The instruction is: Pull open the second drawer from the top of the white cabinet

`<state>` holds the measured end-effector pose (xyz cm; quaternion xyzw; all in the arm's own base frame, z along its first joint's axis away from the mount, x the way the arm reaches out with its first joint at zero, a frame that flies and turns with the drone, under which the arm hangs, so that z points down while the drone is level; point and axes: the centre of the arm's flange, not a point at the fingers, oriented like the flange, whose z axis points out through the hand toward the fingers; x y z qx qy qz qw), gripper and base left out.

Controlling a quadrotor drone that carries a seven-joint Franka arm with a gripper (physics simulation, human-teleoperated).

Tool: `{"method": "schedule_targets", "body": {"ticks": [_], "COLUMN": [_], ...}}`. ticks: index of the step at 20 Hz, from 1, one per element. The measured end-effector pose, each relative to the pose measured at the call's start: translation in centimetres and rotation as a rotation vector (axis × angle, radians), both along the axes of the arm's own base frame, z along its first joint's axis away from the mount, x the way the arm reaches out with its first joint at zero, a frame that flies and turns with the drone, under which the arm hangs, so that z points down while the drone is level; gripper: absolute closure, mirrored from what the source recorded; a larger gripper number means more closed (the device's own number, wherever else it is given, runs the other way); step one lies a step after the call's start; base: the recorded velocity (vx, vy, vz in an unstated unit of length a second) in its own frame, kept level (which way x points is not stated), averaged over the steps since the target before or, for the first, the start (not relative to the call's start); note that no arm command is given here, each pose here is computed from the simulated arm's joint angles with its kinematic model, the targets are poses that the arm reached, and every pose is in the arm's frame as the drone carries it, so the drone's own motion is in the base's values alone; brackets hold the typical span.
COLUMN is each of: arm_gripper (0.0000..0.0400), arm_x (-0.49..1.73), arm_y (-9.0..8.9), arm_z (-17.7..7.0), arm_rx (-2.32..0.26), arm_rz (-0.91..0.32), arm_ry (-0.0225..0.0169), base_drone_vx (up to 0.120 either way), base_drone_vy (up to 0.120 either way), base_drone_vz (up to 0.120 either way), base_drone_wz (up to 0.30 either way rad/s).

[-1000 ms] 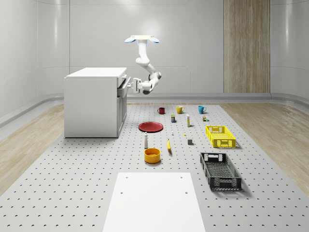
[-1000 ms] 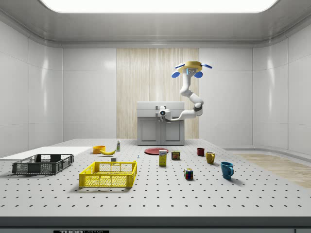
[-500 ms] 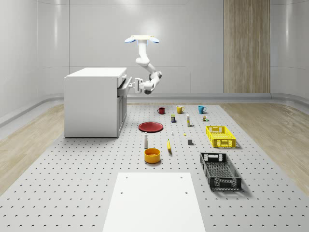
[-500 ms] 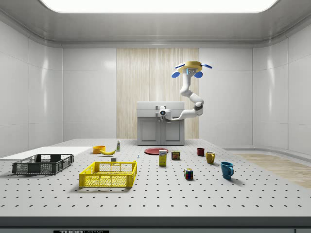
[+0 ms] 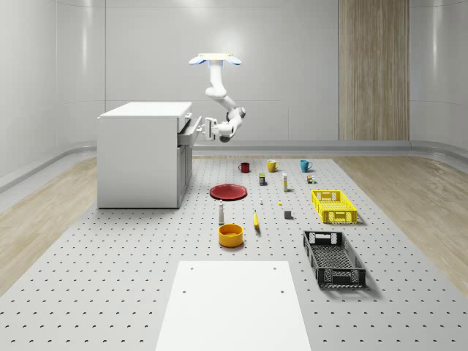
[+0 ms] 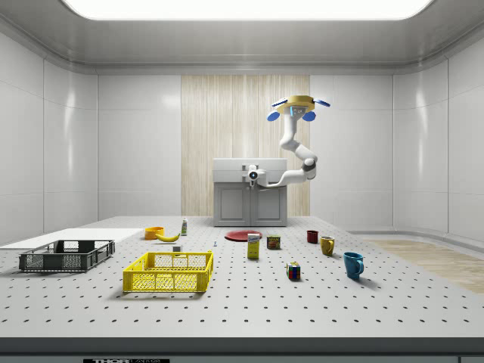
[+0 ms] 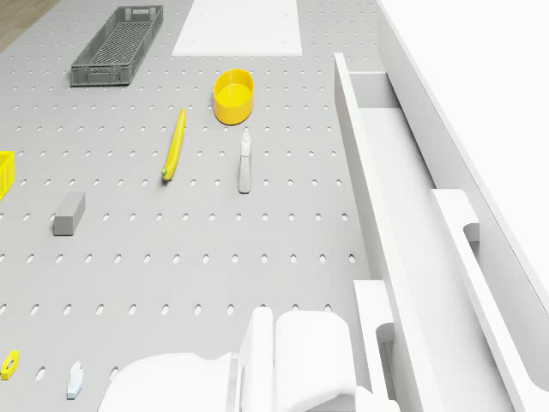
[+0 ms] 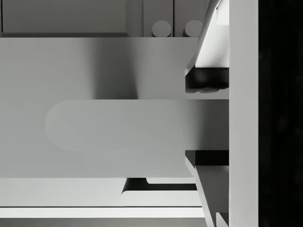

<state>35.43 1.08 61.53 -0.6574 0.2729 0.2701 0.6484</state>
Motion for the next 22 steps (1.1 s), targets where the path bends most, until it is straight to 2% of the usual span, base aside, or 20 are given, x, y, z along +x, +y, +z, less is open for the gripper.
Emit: {"method": "schedule_targets", "body": {"ticks": [1,4,5,6,7,8,9,10,12,13,14,16,19,20,21,22], "arm_gripper": [0.0261,0.0262,0.0262,0.0244,0.0231,0.0238,0.0243,0.0247,0.0253,0.0255,0.0257,0.0259,0.0261,0.0226,0.0239,0.0244], "arm_x": [0.00,0.00,0.00,-0.08,-0.21,-0.16,-0.13,-0.10,-0.06,-0.04,-0.03,-0.02,-0.01,-0.24,-0.16,-0.13], "arm_y": [-0.1,-0.7,-0.8,-1.0,-1.2,-1.3,-1.3,-1.3,-1.4,-1.5,-1.7,-2.3,-3.0,-3.3,-3.4,-3.5], "arm_z": [0.0,0.0,0.0,0.2,0.4,0.3,0.3,0.2,0.1,0.1,0.1,0.0,0.0,0.5,0.3,0.2], "arm_rx": [0.000,0.001,0.001,-0.003,-0.014,-0.012,-0.009,-0.008,-0.005,-0.004,-0.003,-0.002,-0.001,-0.014,-0.011,-0.009], "arm_rz": [0.000,0.000,0.000,0.000,0.000,0.000,0.000,0.000,0.000,0.000,0.000,0.000,0.000,-0.001,-0.001,-0.001], "arm_ry": [0.0032,-0.0019,0.0002,0.0231,-0.0050,-0.0071,-0.0025,0.0003,0.0007,0.0055,0.0080,-0.0014,-0.0006,0.0055,-0.0103,-0.0060], "base_drone_vx": [0.000,0.000,0.000,0.000,0.000,0.000,0.000,0.000,0.000,0.000,0.000,0.000,0.000,0.000,0.000,0.000], "base_drone_vy": [0.000,0.000,0.000,0.000,0.000,0.000,0.000,0.000,0.000,0.000,0.000,0.000,0.000,0.000,0.000,0.000], "base_drone_vz": [0.000,0.000,0.000,0.000,0.000,0.000,0.000,0.000,0.000,0.000,0.000,0.000,0.000,0.000,0.000,0.000], "base_drone_wz": [0.000,0.000,0.000,0.000,0.000,0.000,0.000,0.000,0.000,0.000,0.000,0.000,0.000,0.000,0.000,0.000]}}
